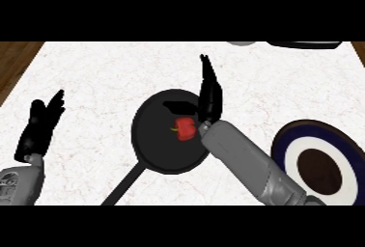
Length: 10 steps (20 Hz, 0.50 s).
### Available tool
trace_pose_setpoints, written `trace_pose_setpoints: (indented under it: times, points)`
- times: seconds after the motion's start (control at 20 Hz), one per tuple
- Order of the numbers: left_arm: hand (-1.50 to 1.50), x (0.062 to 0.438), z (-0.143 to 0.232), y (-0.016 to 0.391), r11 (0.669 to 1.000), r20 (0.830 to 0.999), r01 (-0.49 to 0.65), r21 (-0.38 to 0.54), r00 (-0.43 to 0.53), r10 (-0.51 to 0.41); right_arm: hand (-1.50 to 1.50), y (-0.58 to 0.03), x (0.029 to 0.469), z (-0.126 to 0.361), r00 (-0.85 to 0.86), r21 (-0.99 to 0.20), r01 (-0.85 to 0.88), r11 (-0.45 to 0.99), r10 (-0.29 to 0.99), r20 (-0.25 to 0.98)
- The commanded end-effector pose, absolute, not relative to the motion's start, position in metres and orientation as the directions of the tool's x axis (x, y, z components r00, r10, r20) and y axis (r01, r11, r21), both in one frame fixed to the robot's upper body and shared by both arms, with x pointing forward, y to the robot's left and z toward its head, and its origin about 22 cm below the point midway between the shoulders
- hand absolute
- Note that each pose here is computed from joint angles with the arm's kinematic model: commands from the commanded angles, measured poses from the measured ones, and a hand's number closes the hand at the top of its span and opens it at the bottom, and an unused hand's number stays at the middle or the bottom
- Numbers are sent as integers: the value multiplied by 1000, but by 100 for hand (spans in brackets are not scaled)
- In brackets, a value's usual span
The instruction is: Pick the bell pepper from the plate and place it in the pan
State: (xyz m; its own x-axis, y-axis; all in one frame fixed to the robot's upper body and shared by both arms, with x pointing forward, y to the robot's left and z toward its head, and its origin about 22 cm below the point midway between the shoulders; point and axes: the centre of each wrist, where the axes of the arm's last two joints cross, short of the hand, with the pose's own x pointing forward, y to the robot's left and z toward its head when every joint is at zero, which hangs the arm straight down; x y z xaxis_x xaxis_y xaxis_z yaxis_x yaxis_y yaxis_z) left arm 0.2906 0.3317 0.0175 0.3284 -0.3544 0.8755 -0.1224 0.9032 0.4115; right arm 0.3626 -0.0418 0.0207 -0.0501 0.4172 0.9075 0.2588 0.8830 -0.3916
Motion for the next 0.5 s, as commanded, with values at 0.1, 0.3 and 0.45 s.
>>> trace_pose_setpoints:
  times: [0.1,0.3,0.45]
  points:
    - [0,275,7,349,889,867,-183,419,371,-332,-150,-60,357,10,-47,-316,355,880,354,934]
    - [0,283,17,352,884,866,-206,419,384,-321,-150,-107,354,16,-59,-277,376,884,321,945]
    - [0,253,3,360,887,858,-186,423,397,-326,-150,-163,316,-2,-48,-316,346,883,353,934]
